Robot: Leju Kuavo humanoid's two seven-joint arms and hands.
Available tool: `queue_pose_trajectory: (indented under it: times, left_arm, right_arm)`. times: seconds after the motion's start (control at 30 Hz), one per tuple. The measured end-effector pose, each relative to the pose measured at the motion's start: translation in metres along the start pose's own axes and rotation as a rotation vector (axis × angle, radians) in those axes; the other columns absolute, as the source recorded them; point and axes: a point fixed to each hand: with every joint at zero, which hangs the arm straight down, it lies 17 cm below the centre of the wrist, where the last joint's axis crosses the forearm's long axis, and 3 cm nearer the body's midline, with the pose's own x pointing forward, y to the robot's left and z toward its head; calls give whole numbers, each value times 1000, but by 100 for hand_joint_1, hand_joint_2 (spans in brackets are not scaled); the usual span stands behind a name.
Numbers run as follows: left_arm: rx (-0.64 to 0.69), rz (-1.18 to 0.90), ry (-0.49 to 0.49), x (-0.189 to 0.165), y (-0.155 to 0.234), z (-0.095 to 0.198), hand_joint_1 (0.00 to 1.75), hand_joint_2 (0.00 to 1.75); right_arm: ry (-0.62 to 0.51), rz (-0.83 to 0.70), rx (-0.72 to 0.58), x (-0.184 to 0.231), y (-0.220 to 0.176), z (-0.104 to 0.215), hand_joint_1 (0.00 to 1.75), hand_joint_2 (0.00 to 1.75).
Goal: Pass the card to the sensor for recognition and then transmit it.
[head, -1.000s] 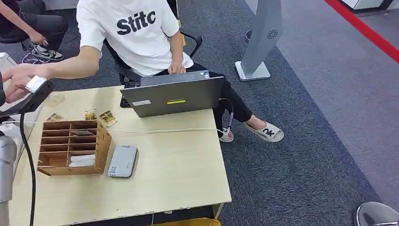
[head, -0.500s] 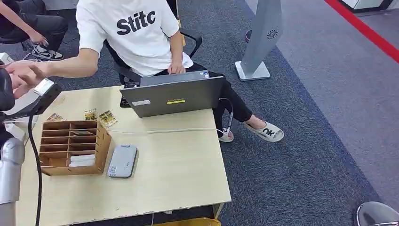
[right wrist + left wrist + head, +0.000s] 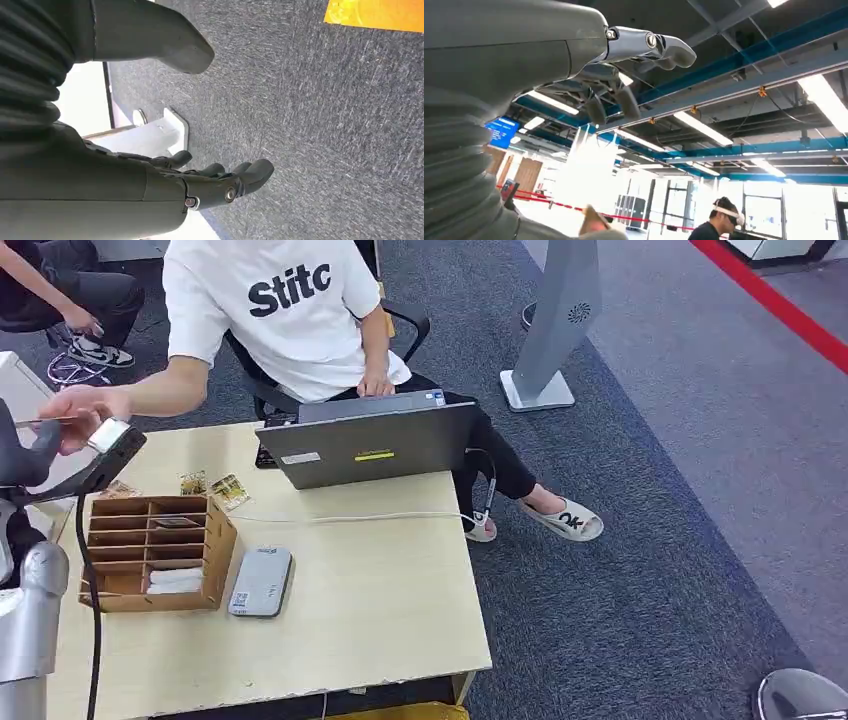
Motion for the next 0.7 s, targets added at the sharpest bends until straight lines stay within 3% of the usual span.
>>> queue_pose_trajectory:
  times: [0.57, 0.7]
  left_arm:
    - [-4, 10, 0, 5, -2, 2, 0, 175]
    - [8, 38, -6, 6, -3, 17, 0, 175]
  right_arm:
    - [2, 1, -2, -1, -1, 0, 0, 175]
    - [3, -2, -2, -1, -1, 0, 0, 175]
